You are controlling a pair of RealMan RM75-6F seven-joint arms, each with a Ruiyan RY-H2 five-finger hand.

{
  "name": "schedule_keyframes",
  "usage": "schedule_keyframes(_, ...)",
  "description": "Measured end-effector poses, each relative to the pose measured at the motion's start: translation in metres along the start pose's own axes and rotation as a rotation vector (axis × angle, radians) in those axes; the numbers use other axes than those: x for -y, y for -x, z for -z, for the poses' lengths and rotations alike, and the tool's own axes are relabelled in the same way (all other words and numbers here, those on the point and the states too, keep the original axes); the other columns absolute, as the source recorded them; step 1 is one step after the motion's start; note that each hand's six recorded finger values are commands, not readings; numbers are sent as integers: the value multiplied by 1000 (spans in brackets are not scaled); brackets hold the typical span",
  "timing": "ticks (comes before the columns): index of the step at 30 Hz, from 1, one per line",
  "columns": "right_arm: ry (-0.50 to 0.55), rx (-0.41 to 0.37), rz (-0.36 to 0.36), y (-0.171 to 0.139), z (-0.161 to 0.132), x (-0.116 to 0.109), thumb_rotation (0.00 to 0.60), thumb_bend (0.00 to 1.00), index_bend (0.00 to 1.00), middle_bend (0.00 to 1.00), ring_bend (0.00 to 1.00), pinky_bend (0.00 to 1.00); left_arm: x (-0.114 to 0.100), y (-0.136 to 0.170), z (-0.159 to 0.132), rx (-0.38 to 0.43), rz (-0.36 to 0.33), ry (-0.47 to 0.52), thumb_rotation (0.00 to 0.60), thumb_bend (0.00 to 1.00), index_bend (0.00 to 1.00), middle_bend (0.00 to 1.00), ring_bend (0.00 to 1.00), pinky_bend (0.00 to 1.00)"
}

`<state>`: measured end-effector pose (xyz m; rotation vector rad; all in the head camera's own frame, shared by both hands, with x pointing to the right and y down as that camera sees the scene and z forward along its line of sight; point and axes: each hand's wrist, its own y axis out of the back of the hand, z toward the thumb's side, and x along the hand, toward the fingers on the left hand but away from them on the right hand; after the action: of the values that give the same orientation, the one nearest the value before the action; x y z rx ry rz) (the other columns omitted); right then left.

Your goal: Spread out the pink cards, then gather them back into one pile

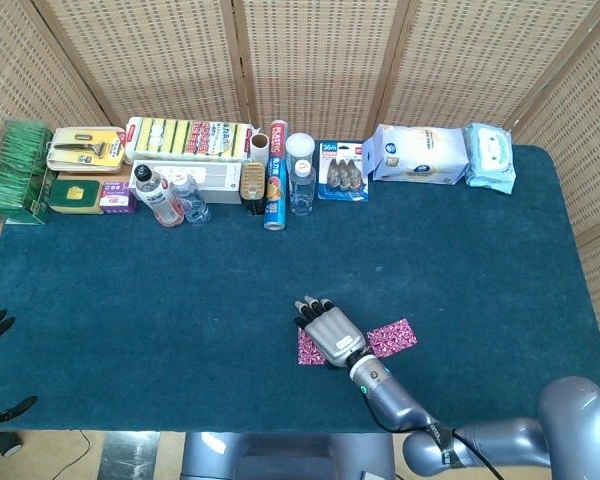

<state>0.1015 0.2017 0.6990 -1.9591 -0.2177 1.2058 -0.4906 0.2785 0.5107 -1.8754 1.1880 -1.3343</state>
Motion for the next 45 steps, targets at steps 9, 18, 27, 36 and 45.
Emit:
schedule_keyframes(9,14,-5,5,10,-12,-3,600,150,196,75,49,161,-1,0,1,0,-4,4,600,72,0,0,0,0)
schedule_keyframes(18,25,30,20,26,-11,-6,600,150,196,75,49,167,-4,1,2,2,-10,12,600,71,0,0,0,0)
schedule_keyframes(27,38,44,34,25,-8,-15,600,150,196,75,49,167,-4,1,2,6,-7,11,600,72,0,0,0,0)
schedule_keyframes(36,1,61,0,25,-1,-12,600,151,216,72,47,166,-3,1,1,7,-3,6,600,72,0,0,0,0)
schedule_keyframes(45,-32,41,-29,25,-2,-12,600,154,282,72,47,172,-3,1,1,7,-3,8,600,72,0,0,0,0)
